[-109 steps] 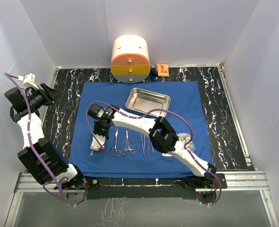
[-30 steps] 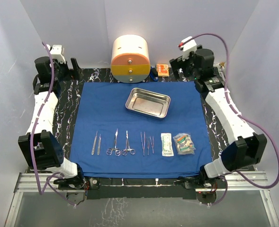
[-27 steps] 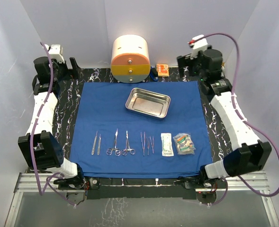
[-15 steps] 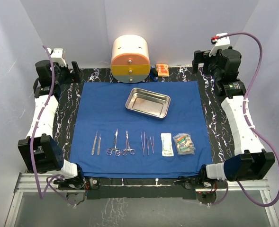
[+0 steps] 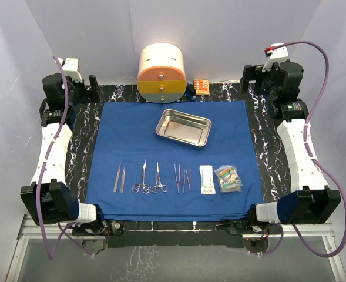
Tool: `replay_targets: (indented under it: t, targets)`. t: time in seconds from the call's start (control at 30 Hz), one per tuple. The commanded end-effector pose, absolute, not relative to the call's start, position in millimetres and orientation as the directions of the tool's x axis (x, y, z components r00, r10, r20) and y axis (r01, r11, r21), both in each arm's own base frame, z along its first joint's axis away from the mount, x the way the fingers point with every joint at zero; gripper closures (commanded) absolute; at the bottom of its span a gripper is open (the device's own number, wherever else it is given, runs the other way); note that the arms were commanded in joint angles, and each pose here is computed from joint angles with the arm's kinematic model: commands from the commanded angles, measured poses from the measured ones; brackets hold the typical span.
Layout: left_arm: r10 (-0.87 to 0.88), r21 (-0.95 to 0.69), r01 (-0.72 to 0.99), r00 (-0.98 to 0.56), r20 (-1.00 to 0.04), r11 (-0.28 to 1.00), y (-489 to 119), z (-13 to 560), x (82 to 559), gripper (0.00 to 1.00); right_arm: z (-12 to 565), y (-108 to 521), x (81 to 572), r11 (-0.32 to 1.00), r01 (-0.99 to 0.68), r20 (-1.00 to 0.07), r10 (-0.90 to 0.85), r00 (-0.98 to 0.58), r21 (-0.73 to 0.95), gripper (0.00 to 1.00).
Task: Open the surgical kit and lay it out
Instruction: Reset both arms
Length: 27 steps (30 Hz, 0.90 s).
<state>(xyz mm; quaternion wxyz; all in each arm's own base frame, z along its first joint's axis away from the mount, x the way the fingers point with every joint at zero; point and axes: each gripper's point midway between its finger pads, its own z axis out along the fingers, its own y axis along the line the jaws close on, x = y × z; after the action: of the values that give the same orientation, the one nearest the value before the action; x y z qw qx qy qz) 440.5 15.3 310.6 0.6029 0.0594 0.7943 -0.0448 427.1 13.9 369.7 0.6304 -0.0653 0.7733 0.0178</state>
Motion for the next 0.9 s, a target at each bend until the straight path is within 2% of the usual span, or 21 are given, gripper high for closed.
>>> replay_targets:
  t: [0.0, 0.87]
  targets:
    - [0.048, 0.011, 0.157, -0.237, -0.97, 0.988, 13.4, 326.8, 432.3, 0.01, 384.7, 12.8, 422.4, 0.989, -0.137, -0.986, -0.081, -0.146, -0.061, 0.02]
    - [0.03, -0.011, 0.176, -0.227, -0.973, 0.984, 8.5, 328.9, 431.4, 0.01, 385.8, 19.8, 419.4, 0.981, -0.183, -0.985, -0.094, -0.146, -0.067, 0.02]
